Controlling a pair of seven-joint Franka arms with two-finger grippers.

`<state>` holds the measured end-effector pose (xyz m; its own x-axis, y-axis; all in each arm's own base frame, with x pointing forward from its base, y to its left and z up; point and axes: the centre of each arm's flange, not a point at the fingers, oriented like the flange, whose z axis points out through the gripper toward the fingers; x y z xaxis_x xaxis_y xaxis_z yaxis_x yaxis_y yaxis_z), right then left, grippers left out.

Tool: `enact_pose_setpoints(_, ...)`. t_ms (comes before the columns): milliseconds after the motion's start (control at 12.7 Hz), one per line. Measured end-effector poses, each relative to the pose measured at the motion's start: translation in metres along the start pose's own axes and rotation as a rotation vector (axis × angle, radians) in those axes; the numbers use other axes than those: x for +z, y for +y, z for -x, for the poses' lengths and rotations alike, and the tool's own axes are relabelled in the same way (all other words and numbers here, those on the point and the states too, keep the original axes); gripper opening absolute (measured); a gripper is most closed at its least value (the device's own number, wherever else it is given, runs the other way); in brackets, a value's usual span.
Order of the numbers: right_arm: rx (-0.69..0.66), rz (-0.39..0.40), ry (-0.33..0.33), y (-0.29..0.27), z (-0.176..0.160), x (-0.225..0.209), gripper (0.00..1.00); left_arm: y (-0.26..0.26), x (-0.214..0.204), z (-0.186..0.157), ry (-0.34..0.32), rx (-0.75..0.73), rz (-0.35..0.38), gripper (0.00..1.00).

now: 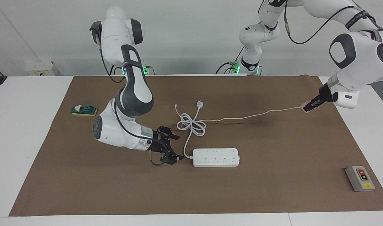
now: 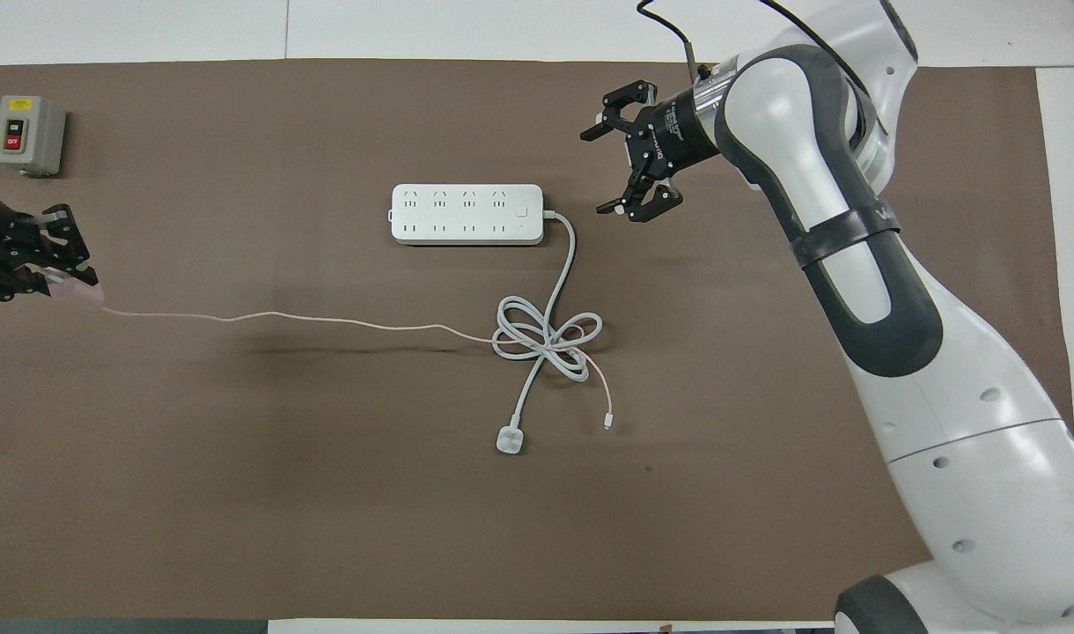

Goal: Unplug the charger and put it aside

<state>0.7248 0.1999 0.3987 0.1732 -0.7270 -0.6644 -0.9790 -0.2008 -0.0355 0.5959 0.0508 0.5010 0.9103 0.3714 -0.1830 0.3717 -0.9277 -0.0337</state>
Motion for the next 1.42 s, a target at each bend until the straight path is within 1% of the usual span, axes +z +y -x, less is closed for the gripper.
enact_pose_setpoints(79,-0.035,0.015,0.049,0.007,0.006,-0.024,1.0,-0.004,0.01,0.003,0.007,0.088,0.0,0.29)
enact_pose_setpoints(158,-0.077,0.029,0.087,0.012,0.007,-0.039,1.0,-0.003,0.016,0.005,0.007,0.155,-0.002,0.29)
enact_pose_setpoints(316,-0.199,0.07,0.172,0.024,0.004,-0.072,1.0,-0.003,0.021,0.009,0.016,0.21,-0.004,0.29)
enact_pose_setpoints(395,-0.279,0.096,0.216,0.031,0.002,-0.09,1.0,-0.004,0.022,0.01,0.02,0.216,-0.004,0.36)
enact_pose_setpoints(474,-0.357,0.123,0.25,0.038,-0.001,-0.109,1.0,-0.004,0.022,0.01,0.026,0.219,-0.003,0.51)
enact_pose_setpoints(553,-0.432,0.149,0.275,0.046,-0.005,-0.129,1.0,-0.004,0.021,0.011,0.032,0.222,-0.002,0.64)
enact_pose_setpoints(711,-0.568,0.192,0.307,0.061,-0.022,-0.168,1.0,-0.004,0.018,0.011,0.043,0.226,-0.001,0.92)
enact_pose_setpoints(789,-0.641,0.215,0.324,0.068,-0.031,-0.187,1.0,-0.004,0.015,0.012,0.05,0.226,-0.001,1.0)
enact_pose_setpoints(947,-0.774,0.261,0.361,0.081,-0.043,-0.216,1.0,-0.003,0.006,0.016,0.067,0.233,0.0,1.0)
enact_pose_setpoints(1026,-0.836,0.293,0.392,0.085,-0.045,-0.227,1.0,0.0,0.0,0.019,0.082,0.241,0.001,1.0)
enact_pose_setpoints(1184,-0.95,0.359,0.456,0.093,-0.038,-0.244,1.0,0.007,-0.019,0.027,0.111,0.255,0.002,1.0)
enact_pose_setpoints(1263,-1.008,0.385,0.481,0.097,-0.032,-0.254,1.0,0.008,-0.031,0.031,0.113,0.258,0.001,1.0)
enact_pose_setpoints(1421,-1.116,0.433,0.532,0.108,-0.018,-0.277,1.0,0.005,-0.055,0.043,0.085,0.259,-0.007,1.0)
